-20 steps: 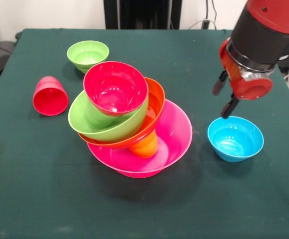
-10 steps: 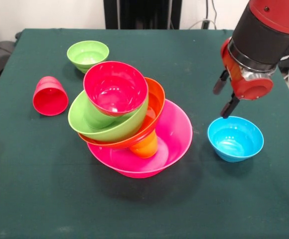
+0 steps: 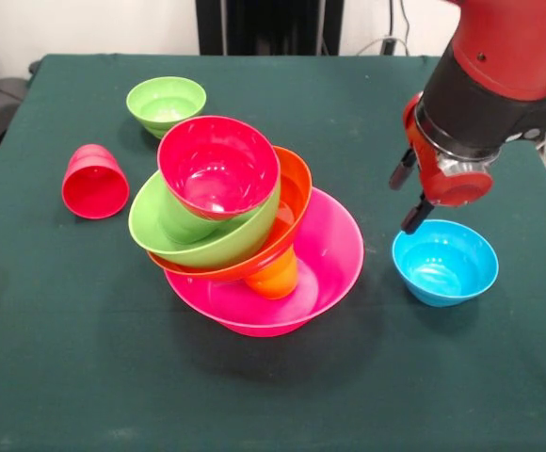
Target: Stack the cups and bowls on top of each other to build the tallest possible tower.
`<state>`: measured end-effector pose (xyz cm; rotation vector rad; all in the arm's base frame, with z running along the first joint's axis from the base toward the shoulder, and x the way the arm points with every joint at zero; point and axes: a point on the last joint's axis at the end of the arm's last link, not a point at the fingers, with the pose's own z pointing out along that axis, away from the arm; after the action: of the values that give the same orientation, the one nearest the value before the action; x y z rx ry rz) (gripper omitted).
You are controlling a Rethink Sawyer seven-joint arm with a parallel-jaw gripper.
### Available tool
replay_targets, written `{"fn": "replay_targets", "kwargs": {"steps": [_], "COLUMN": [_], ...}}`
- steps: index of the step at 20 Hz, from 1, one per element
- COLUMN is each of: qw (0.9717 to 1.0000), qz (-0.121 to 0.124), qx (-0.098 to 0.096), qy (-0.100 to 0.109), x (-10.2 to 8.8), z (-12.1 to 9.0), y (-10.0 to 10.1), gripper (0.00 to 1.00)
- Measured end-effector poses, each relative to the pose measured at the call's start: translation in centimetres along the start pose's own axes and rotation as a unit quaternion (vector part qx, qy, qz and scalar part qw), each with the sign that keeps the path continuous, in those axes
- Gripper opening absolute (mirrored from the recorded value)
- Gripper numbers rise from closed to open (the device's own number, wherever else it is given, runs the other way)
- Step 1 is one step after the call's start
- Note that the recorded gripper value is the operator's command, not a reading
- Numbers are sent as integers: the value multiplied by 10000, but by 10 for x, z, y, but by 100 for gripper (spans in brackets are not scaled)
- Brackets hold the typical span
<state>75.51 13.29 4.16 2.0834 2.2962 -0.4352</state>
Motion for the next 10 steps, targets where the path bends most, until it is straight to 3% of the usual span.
{"fn": "replay_targets", "kwargs": {"steps": [10], "qw": [9999], "qz": [-29], "qx": [136], "qy": [-15], "x": [4], "z": [20], "y": [-4], "gripper": [100]}}
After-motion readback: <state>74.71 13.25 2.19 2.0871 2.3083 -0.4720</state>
